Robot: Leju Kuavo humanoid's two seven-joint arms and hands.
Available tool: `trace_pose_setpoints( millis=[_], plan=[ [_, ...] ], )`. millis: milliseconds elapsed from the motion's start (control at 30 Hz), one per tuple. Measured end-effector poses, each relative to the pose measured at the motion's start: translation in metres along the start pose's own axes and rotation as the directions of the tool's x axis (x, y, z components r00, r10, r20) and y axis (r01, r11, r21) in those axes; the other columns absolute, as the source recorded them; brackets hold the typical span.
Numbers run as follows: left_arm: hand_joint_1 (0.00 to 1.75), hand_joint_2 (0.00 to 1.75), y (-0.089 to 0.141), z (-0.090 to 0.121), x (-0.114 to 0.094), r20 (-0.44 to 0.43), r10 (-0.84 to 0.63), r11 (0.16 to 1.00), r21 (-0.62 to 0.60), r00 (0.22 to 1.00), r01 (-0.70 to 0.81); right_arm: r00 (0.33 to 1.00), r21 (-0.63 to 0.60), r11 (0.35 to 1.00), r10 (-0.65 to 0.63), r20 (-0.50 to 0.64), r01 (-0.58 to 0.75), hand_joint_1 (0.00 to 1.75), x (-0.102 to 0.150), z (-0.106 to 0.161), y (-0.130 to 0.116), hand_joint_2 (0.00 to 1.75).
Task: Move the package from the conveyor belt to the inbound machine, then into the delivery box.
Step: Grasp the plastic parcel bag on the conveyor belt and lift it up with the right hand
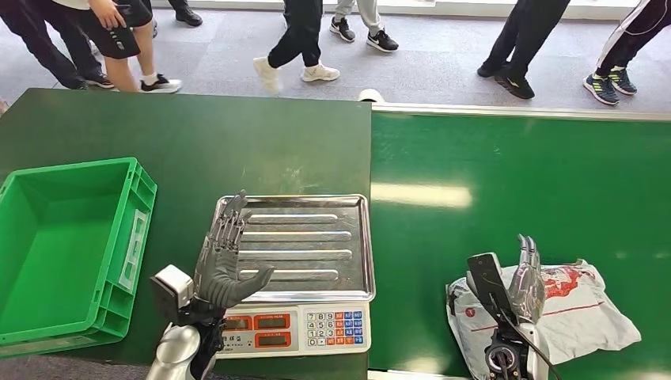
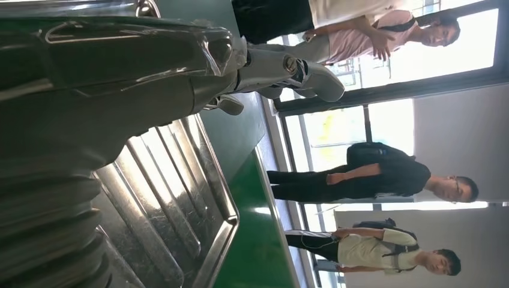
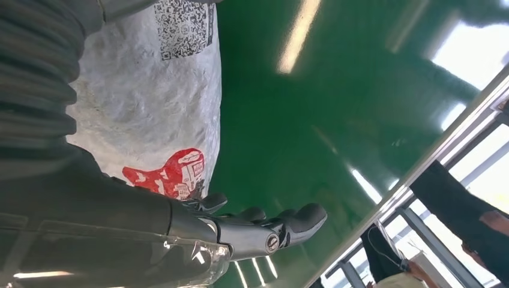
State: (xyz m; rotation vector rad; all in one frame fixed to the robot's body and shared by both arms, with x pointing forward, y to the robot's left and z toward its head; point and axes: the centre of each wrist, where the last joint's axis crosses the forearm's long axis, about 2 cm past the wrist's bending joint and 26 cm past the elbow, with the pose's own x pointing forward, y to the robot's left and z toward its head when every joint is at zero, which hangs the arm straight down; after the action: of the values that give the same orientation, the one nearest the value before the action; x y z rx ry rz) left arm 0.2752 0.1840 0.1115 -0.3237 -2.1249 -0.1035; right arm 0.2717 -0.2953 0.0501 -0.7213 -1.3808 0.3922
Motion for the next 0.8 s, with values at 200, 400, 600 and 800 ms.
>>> trace_pose_setpoints(
  millis=[200,400,600,800],
  plan=[
    [0.00,1.75,0.002,-0.001,0.002,0.008,-0.004,1.000,0.005,1.000,0.004,0.999,0.047,0.999,0.017,-0.042,-0.015,0.00,0.001,-0.004,0.003,1.75],
    [0.00,1.75,0.002,-0.001,0.002,0.001,-0.007,1.000,0.007,1.000,0.007,0.971,0.168,0.983,0.112,-0.211,-0.077,0.00,-0.005,0.002,0.007,1.75],
    [0.00,1.75,0.002,-0.001,0.002,-0.015,-0.013,1.000,0.019,1.000,0.013,0.930,0.220,0.966,0.199,-0.310,-0.133,0.00,-0.015,0.008,0.006,1.75],
    [0.00,1.75,0.003,-0.001,0.002,-0.020,-0.015,0.999,0.033,1.000,0.015,0.919,0.249,0.958,0.223,-0.326,-0.145,0.00,-0.019,0.008,0.005,1.75]
  ],
)
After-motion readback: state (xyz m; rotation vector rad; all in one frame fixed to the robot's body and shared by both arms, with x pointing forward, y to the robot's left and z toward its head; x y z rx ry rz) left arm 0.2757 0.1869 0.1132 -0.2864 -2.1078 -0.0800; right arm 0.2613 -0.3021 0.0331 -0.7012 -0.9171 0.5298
